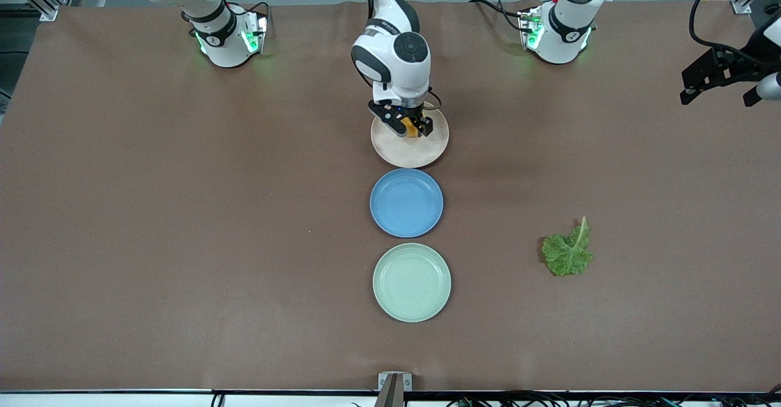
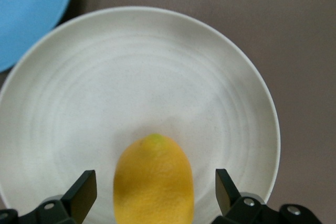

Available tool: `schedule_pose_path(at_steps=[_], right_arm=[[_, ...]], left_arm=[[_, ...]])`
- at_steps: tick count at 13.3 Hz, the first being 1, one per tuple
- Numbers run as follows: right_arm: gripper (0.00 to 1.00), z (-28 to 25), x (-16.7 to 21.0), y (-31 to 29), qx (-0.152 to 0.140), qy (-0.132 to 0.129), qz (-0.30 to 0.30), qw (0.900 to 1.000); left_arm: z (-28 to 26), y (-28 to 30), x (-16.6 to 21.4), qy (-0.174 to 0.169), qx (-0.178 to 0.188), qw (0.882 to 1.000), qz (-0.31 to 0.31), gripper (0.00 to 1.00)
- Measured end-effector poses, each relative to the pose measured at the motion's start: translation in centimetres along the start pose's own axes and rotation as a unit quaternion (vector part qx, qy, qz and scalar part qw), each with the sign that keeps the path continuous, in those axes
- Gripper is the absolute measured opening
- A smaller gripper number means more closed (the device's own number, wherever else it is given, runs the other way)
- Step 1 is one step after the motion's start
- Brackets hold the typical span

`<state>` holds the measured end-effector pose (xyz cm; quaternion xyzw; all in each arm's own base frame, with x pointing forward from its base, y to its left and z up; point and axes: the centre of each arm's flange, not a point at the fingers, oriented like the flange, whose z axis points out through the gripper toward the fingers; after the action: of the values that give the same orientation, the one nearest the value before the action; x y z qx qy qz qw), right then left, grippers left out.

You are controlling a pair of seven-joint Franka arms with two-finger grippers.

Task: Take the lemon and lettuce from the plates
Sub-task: 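Lower the right gripper onto the lemon and close it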

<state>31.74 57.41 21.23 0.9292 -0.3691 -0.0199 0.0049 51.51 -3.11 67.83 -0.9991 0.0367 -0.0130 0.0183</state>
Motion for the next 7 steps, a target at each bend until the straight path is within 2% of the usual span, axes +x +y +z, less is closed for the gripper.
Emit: schedule_pose_path(at_steps=[5,6,7], right_arm=[[0.95,0.5,-1.5,0.4,-0.003,0.002,-0.004,1.0],[0.87,0.5,-1.5,0.4,-0.003,0.002,-0.004,1.0],[0.87,0.5,-1.3,0.4,-0.002,0.007,-0.007,1.0]], left_arm=[[1.2,0.1,0.7,0.0,0.0,1.0,-0.001,1.0],[1.5,0.2,1.0,0.0,0.0,1.0,0.0,1.0],[1.7,0.3,1.1,0.0,0.0,1.0,0.0,1.0]])
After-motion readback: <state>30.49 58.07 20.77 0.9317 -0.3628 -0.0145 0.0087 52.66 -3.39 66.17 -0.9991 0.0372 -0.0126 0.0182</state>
